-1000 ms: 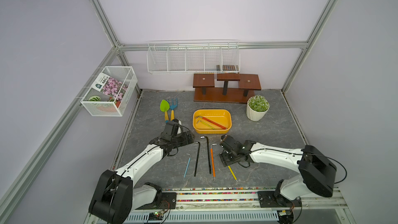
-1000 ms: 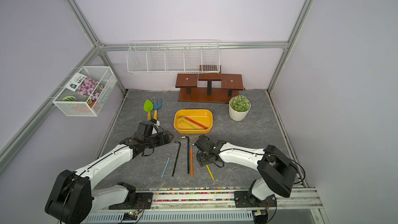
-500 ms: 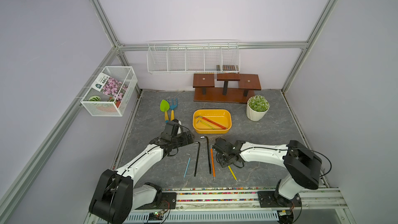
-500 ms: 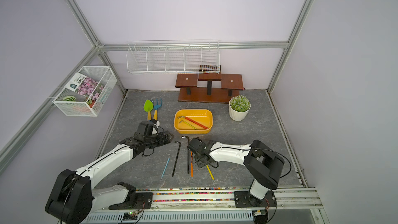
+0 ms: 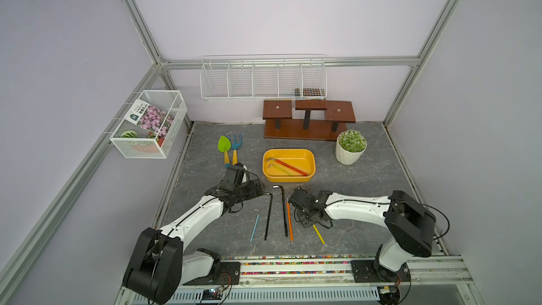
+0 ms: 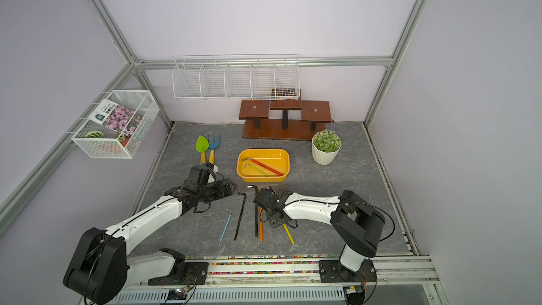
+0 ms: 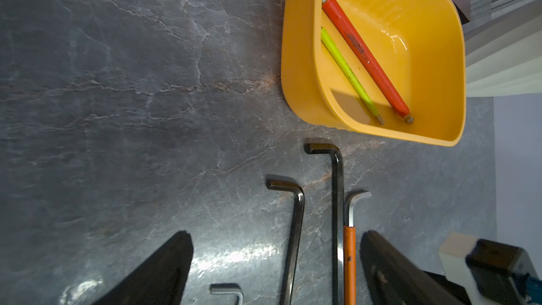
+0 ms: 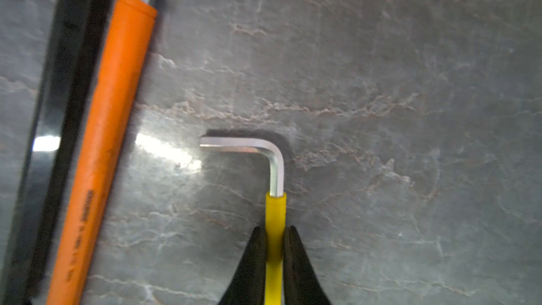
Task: Put the hex key on the desktop into the storage box
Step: Pick up the Allen key from the center of the board.
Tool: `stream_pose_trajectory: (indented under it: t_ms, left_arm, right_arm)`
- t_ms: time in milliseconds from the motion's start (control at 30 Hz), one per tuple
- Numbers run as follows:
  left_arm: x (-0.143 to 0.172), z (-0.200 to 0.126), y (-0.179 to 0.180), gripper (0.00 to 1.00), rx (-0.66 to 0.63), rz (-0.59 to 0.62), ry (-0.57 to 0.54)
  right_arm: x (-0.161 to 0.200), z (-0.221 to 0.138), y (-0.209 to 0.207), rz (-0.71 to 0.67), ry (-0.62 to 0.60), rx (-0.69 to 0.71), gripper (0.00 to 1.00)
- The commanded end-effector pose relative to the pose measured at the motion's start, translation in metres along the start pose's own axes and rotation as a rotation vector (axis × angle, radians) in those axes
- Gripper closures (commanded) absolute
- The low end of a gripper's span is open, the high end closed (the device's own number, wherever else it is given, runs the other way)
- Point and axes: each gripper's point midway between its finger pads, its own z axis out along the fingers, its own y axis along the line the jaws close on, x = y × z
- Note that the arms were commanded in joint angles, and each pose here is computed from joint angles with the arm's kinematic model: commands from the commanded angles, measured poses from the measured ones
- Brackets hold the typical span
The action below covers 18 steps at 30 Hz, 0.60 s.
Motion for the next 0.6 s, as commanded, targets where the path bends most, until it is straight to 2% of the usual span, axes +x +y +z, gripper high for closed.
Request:
stream_pose_trajectory:
  t_ms: [0, 167, 567]
  left_arm:
    - [-0.008, -0.006, -0.008, 0.06, 0.021, 0.005, -0.025]
    - [-0.008, -0.008, -0.009, 0.06, 0.022, 0.007, -0.028]
    - [-0.01, -0.011, -0.015, 0.06, 0.045, 0.012, -0.03]
  right_arm:
    - [-0.003, -0.009, -0.009, -0.031, -0.006, 0.056, 0.89]
    - [-0.017, -0.025, -0.011, -0.044, -0.052, 0.065, 0.92]
    - [-0.052, -0.062, -0.019, -0.078, -0.183, 0.031, 0.93]
